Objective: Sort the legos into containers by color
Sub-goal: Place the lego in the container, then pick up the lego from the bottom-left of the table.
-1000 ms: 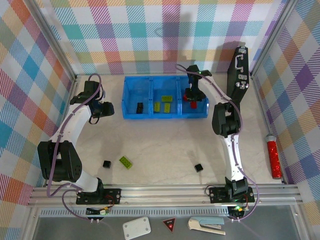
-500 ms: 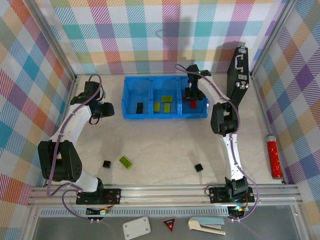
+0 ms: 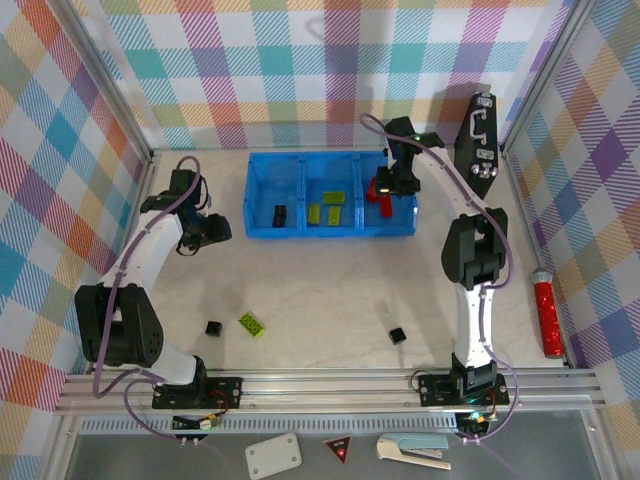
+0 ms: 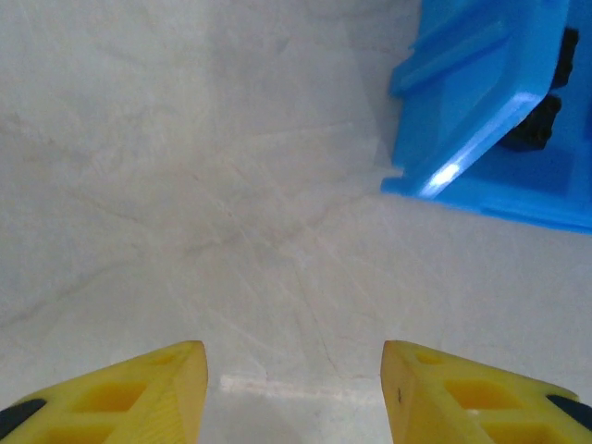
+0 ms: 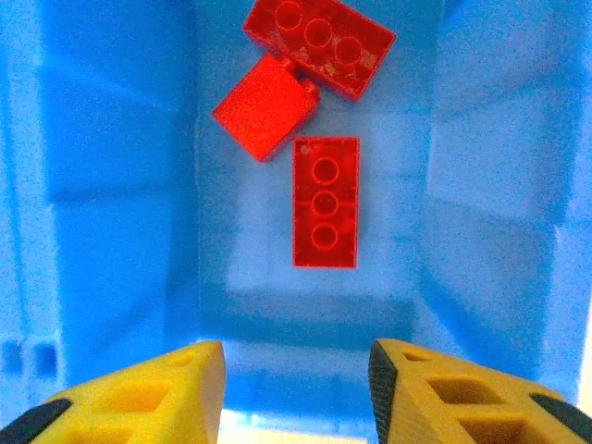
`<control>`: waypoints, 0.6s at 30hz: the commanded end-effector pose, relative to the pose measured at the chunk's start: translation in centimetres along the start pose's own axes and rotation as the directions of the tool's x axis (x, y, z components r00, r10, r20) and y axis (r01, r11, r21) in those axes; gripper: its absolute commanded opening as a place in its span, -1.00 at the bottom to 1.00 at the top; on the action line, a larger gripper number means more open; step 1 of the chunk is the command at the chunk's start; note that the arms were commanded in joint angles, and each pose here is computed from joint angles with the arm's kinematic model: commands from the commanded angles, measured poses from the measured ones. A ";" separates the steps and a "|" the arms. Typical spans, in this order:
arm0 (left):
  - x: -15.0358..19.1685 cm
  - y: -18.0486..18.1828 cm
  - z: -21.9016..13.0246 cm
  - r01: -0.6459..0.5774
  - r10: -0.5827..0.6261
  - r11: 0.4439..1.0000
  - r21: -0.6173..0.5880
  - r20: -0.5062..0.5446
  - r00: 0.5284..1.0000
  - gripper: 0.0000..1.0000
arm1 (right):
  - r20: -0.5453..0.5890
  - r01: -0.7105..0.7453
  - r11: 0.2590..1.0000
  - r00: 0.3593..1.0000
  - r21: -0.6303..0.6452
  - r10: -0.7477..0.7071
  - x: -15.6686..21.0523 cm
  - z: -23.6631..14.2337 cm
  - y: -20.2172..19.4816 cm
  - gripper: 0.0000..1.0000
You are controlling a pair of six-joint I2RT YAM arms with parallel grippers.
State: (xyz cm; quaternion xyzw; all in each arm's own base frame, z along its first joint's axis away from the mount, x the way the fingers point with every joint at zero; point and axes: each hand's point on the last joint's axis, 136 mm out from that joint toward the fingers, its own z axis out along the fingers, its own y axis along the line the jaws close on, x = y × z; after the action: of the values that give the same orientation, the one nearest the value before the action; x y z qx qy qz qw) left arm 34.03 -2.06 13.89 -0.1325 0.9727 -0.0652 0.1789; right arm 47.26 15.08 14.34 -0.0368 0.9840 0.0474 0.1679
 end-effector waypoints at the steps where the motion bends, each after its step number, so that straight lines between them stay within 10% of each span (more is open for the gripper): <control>1: 3.9 0.6 -0.4 0.084 -0.085 0.996 -0.022 -0.085 0.993 0.05 | -0.006 -0.005 0.999 1.000 -0.044 0.005 1.3 -0.9 1.2 -0.07; 18: 14.0 -1.2 1.3 0.125 -0.149 0.980 -0.153 -0.161 0.976 0.10 | -0.020 0.019 0.998 1.000 -0.060 -0.021 5.8 -2.9 0.8 -0.04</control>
State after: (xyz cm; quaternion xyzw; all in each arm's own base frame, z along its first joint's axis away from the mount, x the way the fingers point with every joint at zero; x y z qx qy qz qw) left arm 23.23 -7.38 8.67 -0.1713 0.9813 -0.0355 0.0800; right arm 41.21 15.25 13.62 -0.0437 0.9869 0.0717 0.1376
